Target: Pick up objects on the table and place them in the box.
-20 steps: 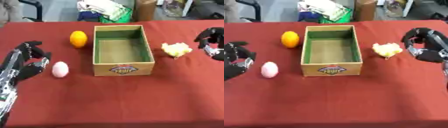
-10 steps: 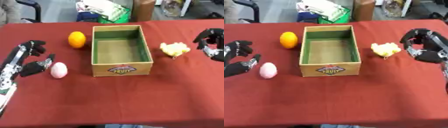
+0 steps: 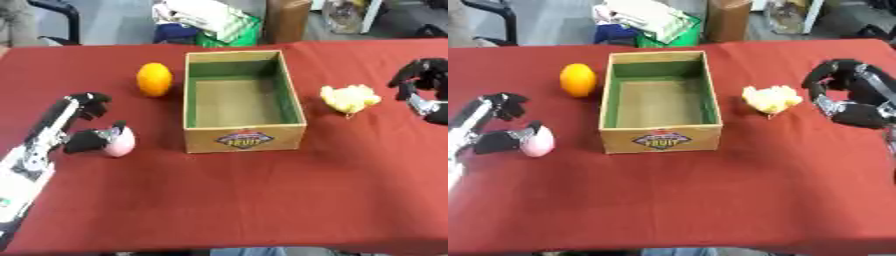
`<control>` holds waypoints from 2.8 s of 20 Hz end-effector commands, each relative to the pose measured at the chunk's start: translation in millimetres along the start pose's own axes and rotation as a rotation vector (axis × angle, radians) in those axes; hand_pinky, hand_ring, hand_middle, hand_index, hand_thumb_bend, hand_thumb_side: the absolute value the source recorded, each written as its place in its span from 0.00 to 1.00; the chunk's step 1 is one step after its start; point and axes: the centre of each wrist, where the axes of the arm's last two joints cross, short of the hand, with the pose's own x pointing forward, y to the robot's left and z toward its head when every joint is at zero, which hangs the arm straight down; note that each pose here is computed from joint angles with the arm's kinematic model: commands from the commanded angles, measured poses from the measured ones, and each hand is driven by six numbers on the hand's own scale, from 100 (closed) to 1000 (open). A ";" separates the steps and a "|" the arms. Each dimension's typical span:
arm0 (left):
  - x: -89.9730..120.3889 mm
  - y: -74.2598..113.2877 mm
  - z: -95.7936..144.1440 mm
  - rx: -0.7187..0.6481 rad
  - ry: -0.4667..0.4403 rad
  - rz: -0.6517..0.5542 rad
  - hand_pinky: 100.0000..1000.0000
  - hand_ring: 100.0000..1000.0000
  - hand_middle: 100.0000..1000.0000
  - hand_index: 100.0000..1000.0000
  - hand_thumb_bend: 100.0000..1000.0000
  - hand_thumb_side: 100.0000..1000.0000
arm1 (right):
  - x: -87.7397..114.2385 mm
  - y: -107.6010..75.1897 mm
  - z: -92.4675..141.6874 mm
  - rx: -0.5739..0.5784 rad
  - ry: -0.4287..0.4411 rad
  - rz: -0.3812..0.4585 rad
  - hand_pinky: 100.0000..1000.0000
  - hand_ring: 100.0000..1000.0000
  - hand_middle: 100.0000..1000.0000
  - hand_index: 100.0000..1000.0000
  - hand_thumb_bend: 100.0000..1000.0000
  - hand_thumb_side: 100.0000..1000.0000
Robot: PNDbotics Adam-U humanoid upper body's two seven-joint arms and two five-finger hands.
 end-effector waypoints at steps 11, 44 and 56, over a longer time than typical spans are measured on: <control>-6.0 -3.7 -18.1 -0.090 0.023 -0.236 0.69 0.64 0.58 0.77 0.23 0.17 | 4.7 -7.3 -2.7 0.010 -0.009 0.030 0.45 0.62 0.54 0.59 0.00 0.16; 101.5 72.4 -62.4 0.193 -0.303 -0.388 0.53 0.22 0.17 0.48 0.00 0.17 | 4.6 5.8 -14.4 0.069 -0.038 0.015 0.45 0.62 0.54 0.59 0.00 0.14; 121.5 7.8 -114.7 0.027 -0.381 -0.221 0.61 0.40 0.35 0.62 0.00 0.16 | 4.7 23.8 -30.4 0.154 -0.077 0.008 0.45 0.62 0.54 0.58 0.00 0.19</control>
